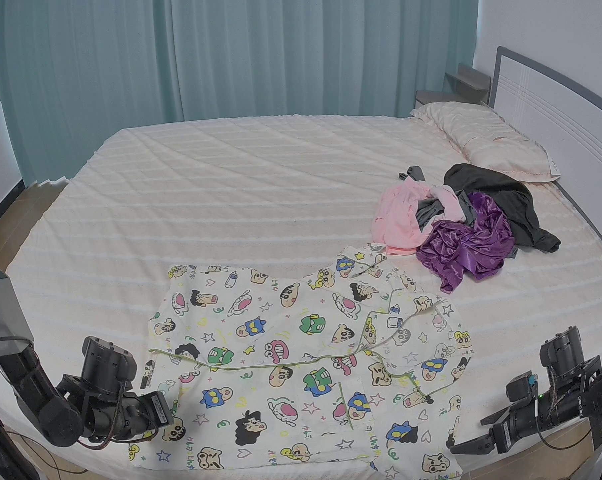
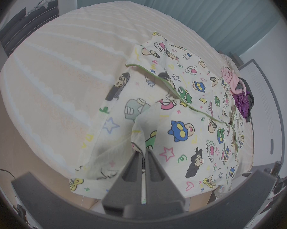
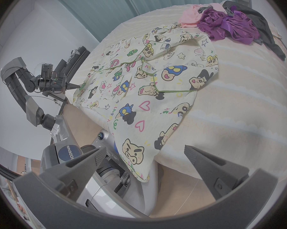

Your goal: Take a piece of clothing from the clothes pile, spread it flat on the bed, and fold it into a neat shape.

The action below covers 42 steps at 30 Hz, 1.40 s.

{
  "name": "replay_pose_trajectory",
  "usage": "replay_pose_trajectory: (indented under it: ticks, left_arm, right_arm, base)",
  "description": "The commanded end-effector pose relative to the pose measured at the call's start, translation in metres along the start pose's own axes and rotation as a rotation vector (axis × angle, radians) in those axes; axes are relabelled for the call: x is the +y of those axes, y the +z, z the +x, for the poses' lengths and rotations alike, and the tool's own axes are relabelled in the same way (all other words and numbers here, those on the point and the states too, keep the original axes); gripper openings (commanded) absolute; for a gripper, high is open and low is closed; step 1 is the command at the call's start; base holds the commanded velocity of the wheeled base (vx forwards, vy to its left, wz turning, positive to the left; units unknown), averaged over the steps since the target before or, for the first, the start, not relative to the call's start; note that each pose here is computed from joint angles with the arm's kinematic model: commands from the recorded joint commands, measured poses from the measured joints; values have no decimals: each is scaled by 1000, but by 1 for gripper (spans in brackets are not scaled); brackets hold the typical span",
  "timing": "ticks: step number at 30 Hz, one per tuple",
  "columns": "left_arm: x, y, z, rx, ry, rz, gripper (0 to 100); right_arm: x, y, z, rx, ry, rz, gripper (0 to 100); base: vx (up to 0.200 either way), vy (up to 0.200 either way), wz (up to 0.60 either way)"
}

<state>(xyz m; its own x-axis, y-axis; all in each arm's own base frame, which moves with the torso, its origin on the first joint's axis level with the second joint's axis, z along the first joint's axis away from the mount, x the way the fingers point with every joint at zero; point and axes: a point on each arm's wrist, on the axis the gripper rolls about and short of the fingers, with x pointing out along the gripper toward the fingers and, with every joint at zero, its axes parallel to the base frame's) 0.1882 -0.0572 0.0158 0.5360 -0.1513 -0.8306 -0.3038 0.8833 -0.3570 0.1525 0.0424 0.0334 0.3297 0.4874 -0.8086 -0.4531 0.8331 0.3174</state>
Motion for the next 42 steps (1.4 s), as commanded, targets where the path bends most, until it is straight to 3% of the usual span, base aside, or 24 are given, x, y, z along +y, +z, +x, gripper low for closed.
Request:
replay_pose_trajectory:
  ticks: [1, 7, 8, 22, 33, 42]
  left_arm:
    - [-5, -8, -1, 21, -11, 31, 0]
    - [-10, -16, 0, 48, -23, 46, 0]
    - [-10, -17, -1, 50, -23, 46, 100]
    - [-17, -22, -5, 54, -54, 37, 100]
    - [-24, -14, -32, -37, -160, 8, 100]
    - [-24, -9, -34, -62, -169, -7, 100]
  right_arm:
    - [2, 0, 1, 5, 6, -7, 100]
    - [2, -1, 1, 10, 7, -7, 100]
    - [2, -1, 1, 10, 7, -7, 100]
    - [2, -1, 1, 11, 7, -7, 100]
    - [2, -1, 2, 14, 8, -7, 100]
    - [1, -1, 3, 20, 9, -5, 100]
  base:
    - [0, 0, 0]
    - [0, 0, 0]
    - [0, 0, 0]
    - [0, 0, 0]
    - [0, 0, 0]
    - [0, 0, 0]
